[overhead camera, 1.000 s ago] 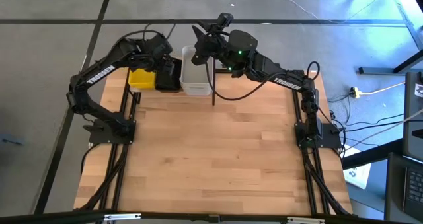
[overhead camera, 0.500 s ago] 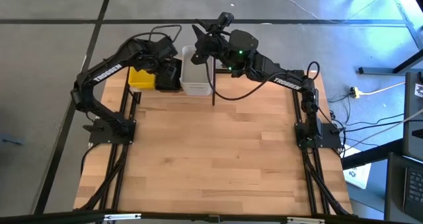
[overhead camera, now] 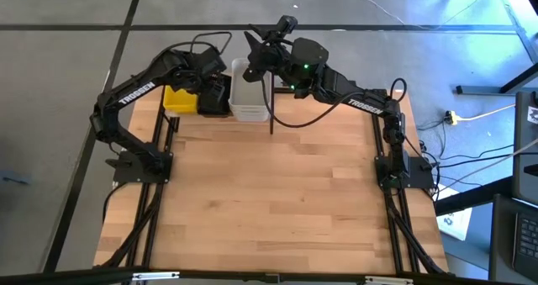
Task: Stack baskets on shelf by color
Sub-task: Stack the black bin on top of the other black bin on the shelf
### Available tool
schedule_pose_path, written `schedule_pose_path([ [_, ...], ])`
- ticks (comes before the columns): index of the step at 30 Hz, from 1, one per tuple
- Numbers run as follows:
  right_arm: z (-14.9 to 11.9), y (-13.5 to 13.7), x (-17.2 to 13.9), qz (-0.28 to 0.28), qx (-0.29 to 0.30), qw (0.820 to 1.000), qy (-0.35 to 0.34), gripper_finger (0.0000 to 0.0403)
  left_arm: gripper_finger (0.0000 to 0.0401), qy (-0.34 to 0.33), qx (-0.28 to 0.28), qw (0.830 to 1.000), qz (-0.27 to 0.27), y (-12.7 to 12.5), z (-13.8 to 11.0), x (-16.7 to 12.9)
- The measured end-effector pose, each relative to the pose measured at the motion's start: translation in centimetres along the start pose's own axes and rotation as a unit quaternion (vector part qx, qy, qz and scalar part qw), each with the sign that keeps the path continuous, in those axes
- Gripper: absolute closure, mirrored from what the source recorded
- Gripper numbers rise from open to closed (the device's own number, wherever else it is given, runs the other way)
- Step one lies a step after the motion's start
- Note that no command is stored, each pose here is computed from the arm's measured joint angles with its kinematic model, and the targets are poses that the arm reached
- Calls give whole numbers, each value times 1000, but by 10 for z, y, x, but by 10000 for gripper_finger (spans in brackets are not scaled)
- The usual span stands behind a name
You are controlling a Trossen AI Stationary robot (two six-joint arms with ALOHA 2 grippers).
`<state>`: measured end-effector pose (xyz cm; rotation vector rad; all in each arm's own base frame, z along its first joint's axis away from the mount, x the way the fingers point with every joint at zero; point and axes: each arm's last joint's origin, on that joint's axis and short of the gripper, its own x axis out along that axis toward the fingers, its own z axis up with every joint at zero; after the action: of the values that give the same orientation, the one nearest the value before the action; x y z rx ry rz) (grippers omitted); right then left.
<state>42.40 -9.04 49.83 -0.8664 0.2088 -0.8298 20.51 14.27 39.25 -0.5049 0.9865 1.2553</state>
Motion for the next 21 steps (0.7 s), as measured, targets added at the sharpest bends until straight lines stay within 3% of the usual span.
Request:
schedule_pose_path([
  [21, 0, 0, 0, 0, 0, 1000, 0, 304, 401, 28, 27, 999, -2, -14, 3, 15],
])
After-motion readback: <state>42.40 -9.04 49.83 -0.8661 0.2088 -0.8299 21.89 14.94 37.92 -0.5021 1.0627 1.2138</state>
